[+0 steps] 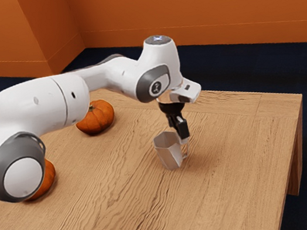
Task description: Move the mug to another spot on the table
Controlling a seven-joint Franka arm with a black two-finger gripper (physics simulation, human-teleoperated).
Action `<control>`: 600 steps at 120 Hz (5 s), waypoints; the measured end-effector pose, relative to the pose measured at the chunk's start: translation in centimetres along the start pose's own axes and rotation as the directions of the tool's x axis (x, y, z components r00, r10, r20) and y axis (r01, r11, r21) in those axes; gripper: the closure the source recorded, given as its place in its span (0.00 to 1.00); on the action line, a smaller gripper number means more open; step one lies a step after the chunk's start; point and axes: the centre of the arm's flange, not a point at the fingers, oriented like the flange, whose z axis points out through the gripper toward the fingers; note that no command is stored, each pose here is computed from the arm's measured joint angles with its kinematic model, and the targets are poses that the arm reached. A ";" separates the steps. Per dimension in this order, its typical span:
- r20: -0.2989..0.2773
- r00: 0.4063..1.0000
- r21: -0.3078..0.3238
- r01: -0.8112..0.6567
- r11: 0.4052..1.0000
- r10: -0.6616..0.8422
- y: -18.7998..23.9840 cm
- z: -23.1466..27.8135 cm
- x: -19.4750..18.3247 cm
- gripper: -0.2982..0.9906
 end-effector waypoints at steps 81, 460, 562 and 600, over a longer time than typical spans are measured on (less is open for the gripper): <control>0.015 0.994 0.052 -0.110 0.993 0.109 2.1 2.5 1.2 0.26; 0.650 0.716 0.089 0.258 0.962 -0.253 1.1 6.5 -10.5 0.78; 0.602 0.730 0.067 0.359 0.931 -0.325 0.5 6.8 -10.4 0.24; 0.442 0.785 0.066 0.454 0.888 -0.434 -3.1 6.0 -10.3 0.23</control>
